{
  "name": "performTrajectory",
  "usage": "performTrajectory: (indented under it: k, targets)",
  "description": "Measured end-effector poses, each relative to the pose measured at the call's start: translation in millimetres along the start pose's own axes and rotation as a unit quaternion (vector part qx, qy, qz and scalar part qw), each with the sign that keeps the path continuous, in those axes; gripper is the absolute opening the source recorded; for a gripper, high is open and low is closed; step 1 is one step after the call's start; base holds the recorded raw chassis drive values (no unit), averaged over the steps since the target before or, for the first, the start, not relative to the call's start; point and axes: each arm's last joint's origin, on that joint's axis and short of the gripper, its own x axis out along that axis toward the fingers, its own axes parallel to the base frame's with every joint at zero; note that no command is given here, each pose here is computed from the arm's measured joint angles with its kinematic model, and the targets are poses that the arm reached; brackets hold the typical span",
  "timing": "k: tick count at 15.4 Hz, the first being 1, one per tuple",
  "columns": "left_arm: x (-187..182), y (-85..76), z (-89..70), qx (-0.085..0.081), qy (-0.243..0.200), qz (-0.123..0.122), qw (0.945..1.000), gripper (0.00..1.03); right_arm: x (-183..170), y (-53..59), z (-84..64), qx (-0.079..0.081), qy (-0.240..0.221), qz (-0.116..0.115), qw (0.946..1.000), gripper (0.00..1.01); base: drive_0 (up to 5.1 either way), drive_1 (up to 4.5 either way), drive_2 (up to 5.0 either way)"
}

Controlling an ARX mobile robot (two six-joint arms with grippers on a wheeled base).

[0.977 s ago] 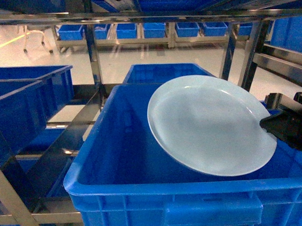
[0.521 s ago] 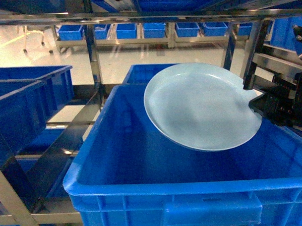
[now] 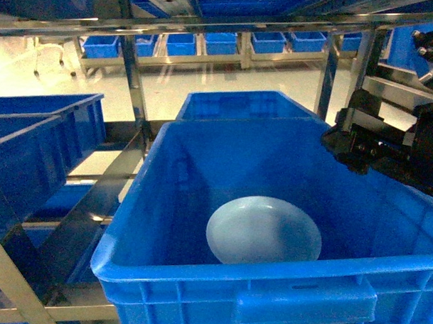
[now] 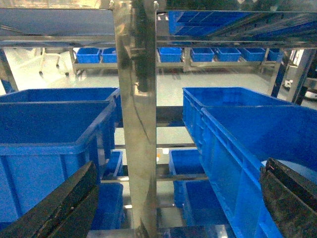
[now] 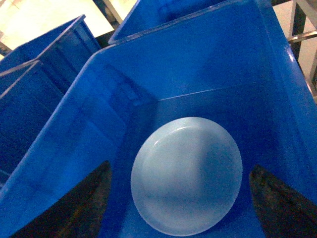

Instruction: Place blue tray on left shelf second layer neatly

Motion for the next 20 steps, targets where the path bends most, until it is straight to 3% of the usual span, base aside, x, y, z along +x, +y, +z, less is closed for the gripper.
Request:
performTrajectory:
  k: [2, 4, 6, 9, 11, 13, 15, 16, 17, 18, 19, 20]
  targets:
    - [0, 0.0, 0.0, 0.000, 0.000, 0.000, 1.0000, 0.98, -24, 10.7, 2.6, -0.005, -0.030, 0.029, 0.9991, 1.00, 0.0, 0.00, 0.0]
    - [0, 0.0, 0.0, 0.000, 0.000, 0.000, 1.0000, 0.98, -39, 19.4, -8.3, -0.033, -0.037, 0.050, 0.9975, 0.98, 0.0, 0.00, 0.0]
    - [0, 0.0, 0.0, 0.000, 0.000, 0.000, 1.0000, 0.98, -45, 21.3, -13.9, -0.039, -0.028, 0.060, 0.9970, 0.98, 0.0, 0.00, 0.0]
    - [0, 0.0, 0.0, 0.000, 0.000, 0.000, 1.0000, 0.98, -61, 17.6, -20.9, -0.036, -0.015, 0.050, 0.9980, 0.98, 0.0, 0.00, 0.0]
    - [0, 0.0, 0.0, 0.000, 0.000, 0.000, 1.0000, 0.98, -79, 20.3, -10.4, -0.040, -0.036, 0.055, 0.9970, 0.98, 0.0, 0.00, 0.0]
    - [0, 0.0, 0.0, 0.000, 0.000, 0.000, 1.0000, 0.98, -99, 17.7, -4.8, -0.058, -0.050, 0.037, 0.9964, 0.98, 0.0, 0.00, 0.0]
    - [0, 0.0, 0.0, 0.000, 0.000, 0.000, 1.0000, 0.98, -119, 7.2, -2.2, -0.104, -0.052, -0.036, 0.9925, 0.98, 0.0, 0.00, 0.0]
    - [0, 0.0, 0.0, 0.000, 0.000, 0.000, 1.0000, 0.98, -126, 1.0, -2.2, -0.133, -0.071, -0.071, 0.9861, 0.98, 0.0, 0.00, 0.0]
    - [0, 0.0, 0.0, 0.000, 0.000, 0.000, 1.0000, 0.98, -130, -1.2, -4.3, -0.176, -0.080, -0.095, 0.9764, 0.98, 0.0, 0.00, 0.0]
    - [0, 0.0, 0.0, 0.000, 0.000, 0.000, 1.0000, 0.98, -129, -1.8, -7.2, -0.211, -0.078, -0.105, 0.9687, 0.98, 0.0, 0.00, 0.0]
    - [0, 0.0, 0.0, 0.000, 0.000, 0.000, 1.0000, 0.98, -128, -2.1, -10.9, -0.232, -0.070, -0.108, 0.9643, 0.98, 0.0, 0.00, 0.0]
    - [0, 0.0, 0.0, 0.000, 0.000, 0.000, 1.0000, 0.98, -128, -2.4, -12.0, -0.241, -0.066, -0.111, 0.9619, 0.98, 0.0, 0.00, 0.0]
